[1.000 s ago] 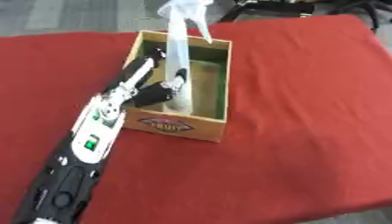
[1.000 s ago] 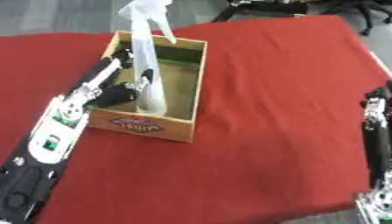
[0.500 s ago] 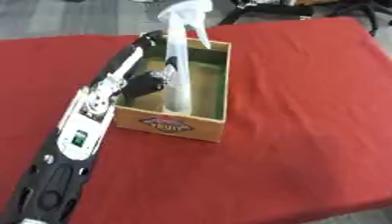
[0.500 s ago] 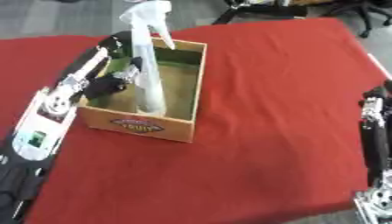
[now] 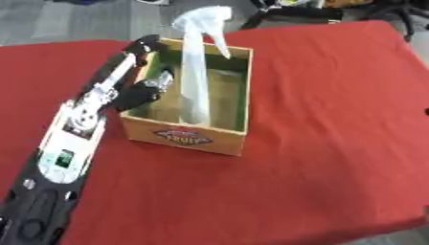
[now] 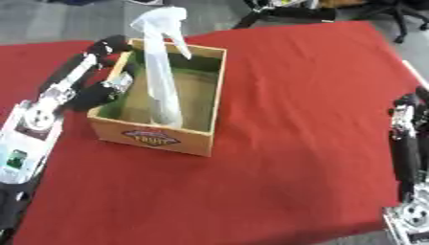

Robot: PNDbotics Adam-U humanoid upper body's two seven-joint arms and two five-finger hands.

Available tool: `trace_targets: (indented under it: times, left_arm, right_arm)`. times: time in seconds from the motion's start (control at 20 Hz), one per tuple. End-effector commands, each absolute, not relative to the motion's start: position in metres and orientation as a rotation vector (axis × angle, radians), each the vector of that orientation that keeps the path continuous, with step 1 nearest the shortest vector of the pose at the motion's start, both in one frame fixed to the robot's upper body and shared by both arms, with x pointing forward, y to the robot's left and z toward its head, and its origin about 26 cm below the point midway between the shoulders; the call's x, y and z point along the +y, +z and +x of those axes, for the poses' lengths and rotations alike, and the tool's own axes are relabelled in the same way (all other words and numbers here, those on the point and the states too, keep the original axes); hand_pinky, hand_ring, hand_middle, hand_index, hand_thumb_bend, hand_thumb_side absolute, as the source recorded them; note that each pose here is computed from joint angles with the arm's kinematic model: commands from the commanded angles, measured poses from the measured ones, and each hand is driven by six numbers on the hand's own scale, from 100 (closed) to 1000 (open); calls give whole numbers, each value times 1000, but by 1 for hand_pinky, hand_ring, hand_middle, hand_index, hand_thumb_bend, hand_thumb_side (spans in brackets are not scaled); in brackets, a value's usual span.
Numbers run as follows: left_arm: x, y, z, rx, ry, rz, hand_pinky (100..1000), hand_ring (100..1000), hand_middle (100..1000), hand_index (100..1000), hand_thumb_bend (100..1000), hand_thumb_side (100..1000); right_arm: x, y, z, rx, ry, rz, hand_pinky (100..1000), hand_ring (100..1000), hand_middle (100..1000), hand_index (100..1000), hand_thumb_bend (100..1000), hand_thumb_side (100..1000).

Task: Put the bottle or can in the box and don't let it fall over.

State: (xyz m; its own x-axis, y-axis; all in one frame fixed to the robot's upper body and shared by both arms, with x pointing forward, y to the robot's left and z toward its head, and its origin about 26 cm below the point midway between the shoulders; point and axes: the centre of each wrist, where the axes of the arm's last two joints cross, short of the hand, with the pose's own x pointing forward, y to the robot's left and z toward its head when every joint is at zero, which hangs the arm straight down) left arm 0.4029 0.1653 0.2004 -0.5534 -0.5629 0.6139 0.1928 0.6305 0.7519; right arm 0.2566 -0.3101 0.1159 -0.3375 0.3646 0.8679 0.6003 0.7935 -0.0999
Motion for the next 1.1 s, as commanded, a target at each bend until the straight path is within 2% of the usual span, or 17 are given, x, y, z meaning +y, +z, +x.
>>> trace_targets:
  times: [0.05, 0.3, 0.7, 1.1]
  left_arm:
    - [179, 217, 394, -1973, -996, 327, 938, 1000, 1000, 910, 100, 624]
    - [199, 209, 384, -1947, -947, 338, 933, 1000, 1000, 908, 100, 673]
    - [244, 198, 355, -1963, -808, 383, 933, 1000, 1000, 926, 100, 664]
    - [286, 199, 319, -2092, -559, 348, 867, 1000, 1000, 903, 100, 704]
  right_arm:
    - [-316, 126, 255, -1996, -284, -749, 915, 705, 656, 881, 100, 781]
    - [-317, 126, 254, -1996, -287, -757, 912, 705, 659, 880, 100, 777]
    - [-319, 124, 252, -1993, -297, -769, 909, 704, 659, 880, 100, 777]
    - [-319, 124, 253, -2000, -296, -776, 899, 705, 661, 880, 100, 778]
